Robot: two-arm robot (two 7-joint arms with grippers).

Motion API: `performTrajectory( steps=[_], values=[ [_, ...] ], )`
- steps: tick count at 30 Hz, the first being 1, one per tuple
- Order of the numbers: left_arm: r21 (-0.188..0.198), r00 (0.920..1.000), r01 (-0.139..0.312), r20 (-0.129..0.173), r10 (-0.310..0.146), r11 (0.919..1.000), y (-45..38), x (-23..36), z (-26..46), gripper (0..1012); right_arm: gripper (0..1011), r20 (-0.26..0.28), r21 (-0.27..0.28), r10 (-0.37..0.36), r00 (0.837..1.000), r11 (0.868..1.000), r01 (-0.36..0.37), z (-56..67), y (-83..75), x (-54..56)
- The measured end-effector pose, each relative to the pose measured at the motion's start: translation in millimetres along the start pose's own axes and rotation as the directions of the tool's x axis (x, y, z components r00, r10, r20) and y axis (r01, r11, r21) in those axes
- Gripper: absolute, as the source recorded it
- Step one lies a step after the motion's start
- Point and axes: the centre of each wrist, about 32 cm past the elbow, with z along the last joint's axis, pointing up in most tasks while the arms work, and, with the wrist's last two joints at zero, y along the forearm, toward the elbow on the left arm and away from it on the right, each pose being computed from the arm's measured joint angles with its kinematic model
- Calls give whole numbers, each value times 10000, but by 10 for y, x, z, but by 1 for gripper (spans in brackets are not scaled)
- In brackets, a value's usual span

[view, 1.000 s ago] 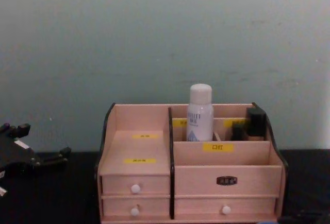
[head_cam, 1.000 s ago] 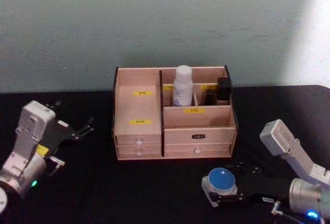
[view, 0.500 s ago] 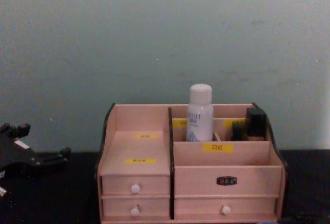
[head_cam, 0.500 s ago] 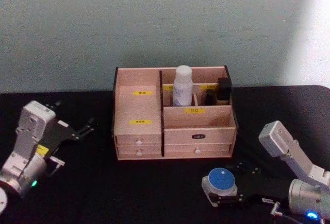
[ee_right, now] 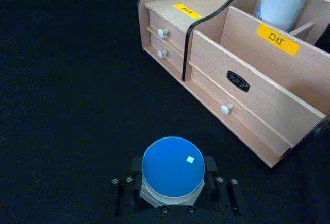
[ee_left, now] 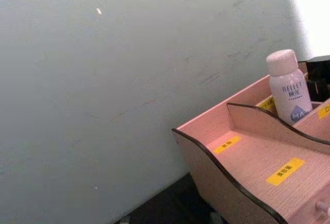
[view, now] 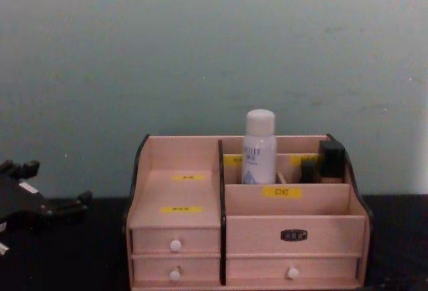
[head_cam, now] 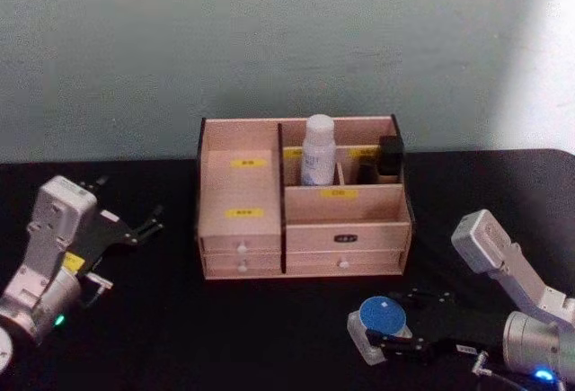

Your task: Pick up the facial cleanser and watermelon frost from the table and place them into the tiered storage box.

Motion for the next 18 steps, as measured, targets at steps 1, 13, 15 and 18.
performTrajectory(
  steps=[1,13,15,18],
  values=[
    [0,10000,1,0,-1,10000,0,0,0,1001,710,0,1,0,10000,10000,0,0,0,0],
    [0,10000,0,0,0,10000,0,0,0,1001,710,-5,6,6,10000,10000,-6,1,-1,1],
    [0,10000,0,0,0,10000,0,0,0,1001,710,-49,52,8,10000,10000,-8,5,-3,6],
    [0,10000,-1,0,1,10000,0,0,0,1001,710,-122,167,-12,9999,9999,14,20,-13,19]
  ],
)
